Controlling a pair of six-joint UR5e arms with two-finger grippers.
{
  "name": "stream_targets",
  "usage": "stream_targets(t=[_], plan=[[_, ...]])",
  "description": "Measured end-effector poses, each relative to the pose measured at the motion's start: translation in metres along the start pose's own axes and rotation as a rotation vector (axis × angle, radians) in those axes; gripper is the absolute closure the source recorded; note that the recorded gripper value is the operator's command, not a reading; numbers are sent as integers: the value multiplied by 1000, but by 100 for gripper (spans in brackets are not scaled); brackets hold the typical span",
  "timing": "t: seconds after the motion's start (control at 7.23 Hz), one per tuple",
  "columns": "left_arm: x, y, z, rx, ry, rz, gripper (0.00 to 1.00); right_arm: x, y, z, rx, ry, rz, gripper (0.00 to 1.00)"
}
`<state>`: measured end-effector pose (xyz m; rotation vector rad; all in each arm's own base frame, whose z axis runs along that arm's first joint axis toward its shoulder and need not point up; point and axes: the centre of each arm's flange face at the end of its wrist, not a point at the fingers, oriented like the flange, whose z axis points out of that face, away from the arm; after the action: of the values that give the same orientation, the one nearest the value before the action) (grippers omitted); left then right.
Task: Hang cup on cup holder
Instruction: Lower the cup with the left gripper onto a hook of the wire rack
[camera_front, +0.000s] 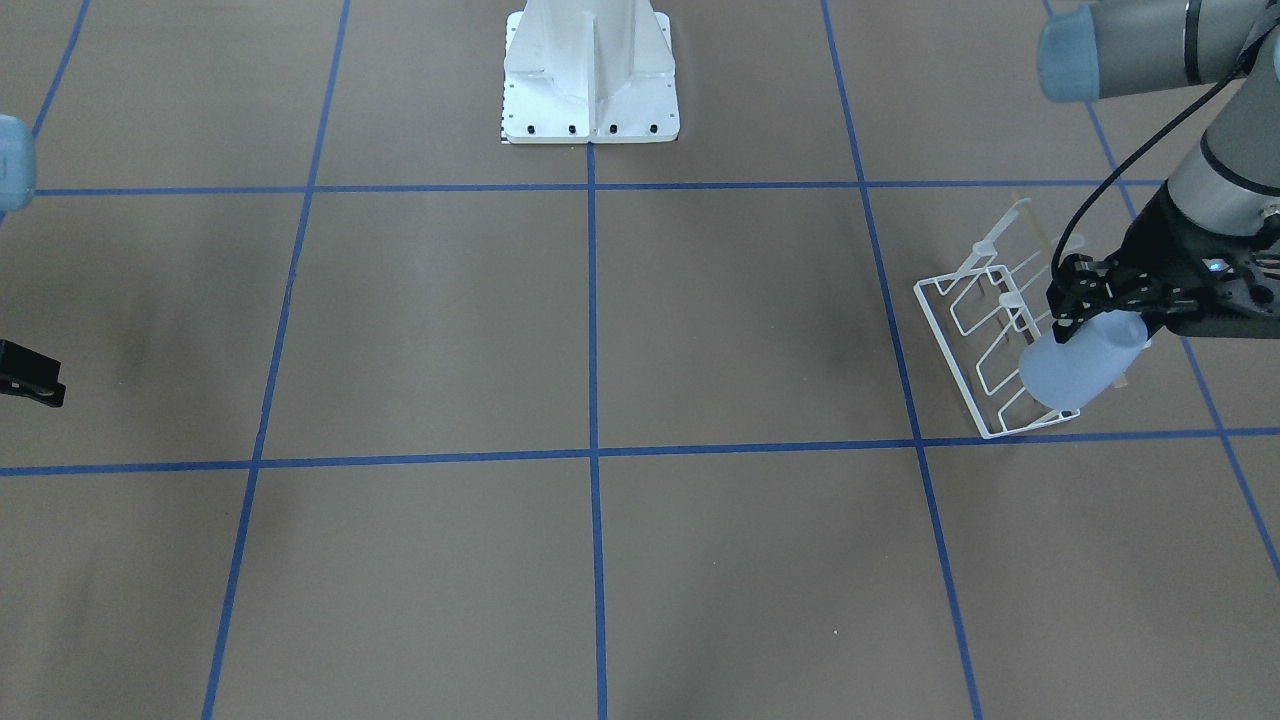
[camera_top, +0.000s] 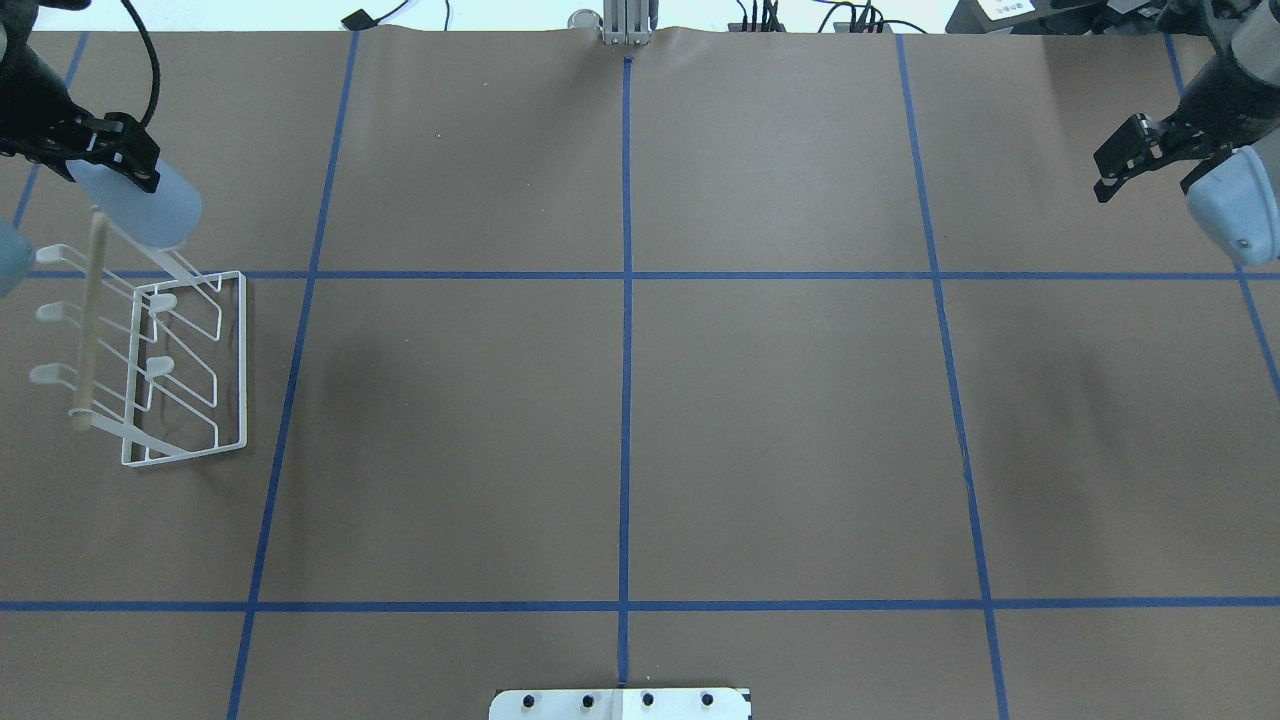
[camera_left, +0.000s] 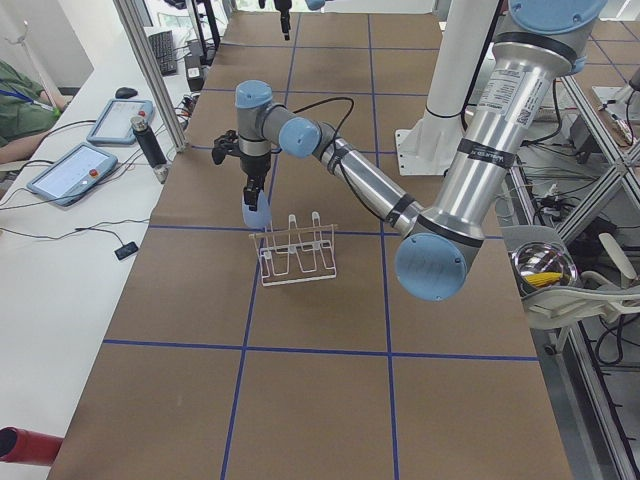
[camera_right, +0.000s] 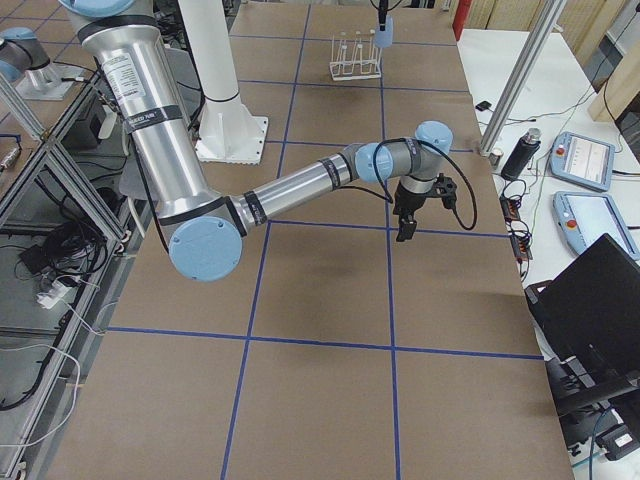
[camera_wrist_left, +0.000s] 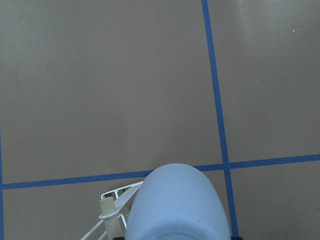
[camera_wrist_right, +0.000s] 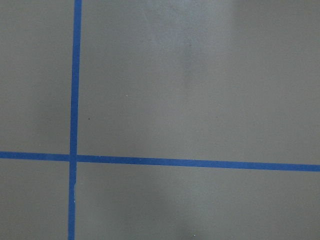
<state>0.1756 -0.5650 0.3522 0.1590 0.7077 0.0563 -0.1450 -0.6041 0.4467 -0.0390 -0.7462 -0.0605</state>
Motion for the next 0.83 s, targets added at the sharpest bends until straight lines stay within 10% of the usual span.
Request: stream_targets(t=[0.42,0.83], plan=[[5,4,19,-35,-7,6,100,0,0,0,-1,0,0,0],[-3,1,47,-77,-28,-9,80,1,1,2,-3,0,1,0]])
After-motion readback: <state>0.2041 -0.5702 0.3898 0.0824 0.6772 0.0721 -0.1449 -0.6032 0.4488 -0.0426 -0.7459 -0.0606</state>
